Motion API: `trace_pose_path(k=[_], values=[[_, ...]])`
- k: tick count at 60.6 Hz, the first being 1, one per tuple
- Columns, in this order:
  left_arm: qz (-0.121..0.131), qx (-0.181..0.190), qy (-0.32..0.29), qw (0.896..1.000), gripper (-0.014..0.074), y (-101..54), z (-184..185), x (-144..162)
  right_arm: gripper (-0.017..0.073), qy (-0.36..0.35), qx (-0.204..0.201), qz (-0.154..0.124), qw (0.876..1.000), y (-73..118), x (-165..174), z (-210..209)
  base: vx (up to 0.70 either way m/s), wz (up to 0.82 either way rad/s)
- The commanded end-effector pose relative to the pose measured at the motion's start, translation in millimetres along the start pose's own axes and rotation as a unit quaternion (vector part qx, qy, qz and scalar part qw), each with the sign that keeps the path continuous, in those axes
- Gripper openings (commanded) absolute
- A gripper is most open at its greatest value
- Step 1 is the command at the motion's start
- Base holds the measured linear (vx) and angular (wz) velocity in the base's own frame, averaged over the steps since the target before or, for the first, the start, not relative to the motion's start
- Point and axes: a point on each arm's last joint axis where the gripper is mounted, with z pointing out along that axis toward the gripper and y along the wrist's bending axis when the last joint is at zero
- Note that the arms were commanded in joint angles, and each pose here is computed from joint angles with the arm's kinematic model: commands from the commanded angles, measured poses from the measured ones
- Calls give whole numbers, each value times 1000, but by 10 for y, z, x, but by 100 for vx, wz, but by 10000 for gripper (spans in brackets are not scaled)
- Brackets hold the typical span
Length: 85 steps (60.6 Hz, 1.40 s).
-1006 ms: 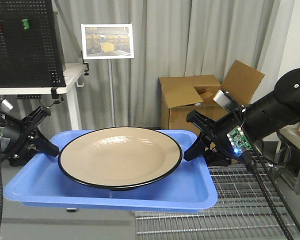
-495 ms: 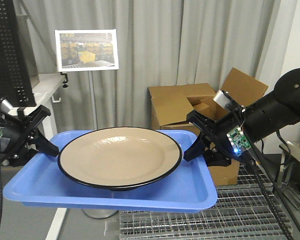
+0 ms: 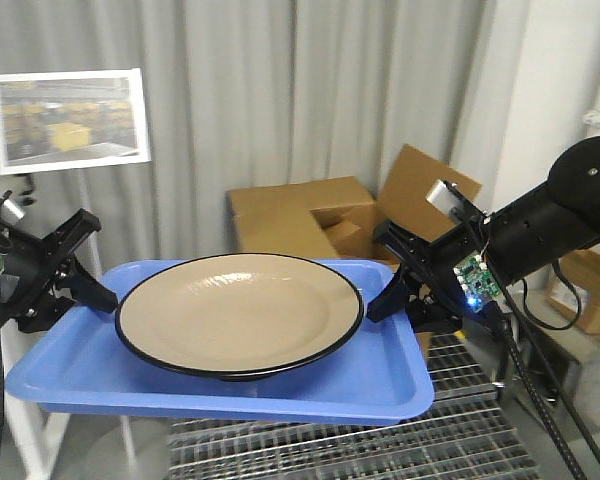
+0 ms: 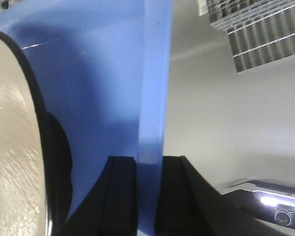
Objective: Place disk in tray to left cabinet
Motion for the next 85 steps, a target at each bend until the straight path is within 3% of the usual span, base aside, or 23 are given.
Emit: trace_pose_path(k=[1,85], values=[[-14,132,29,991,-1,-484,-227,220,-6,-9,-130,-1,992,497,135,-256,26,-41],[-14,132,30,991,-1,-483,-227,221,-6,-9,-130,-1,992,497,135,-256,16,-61]])
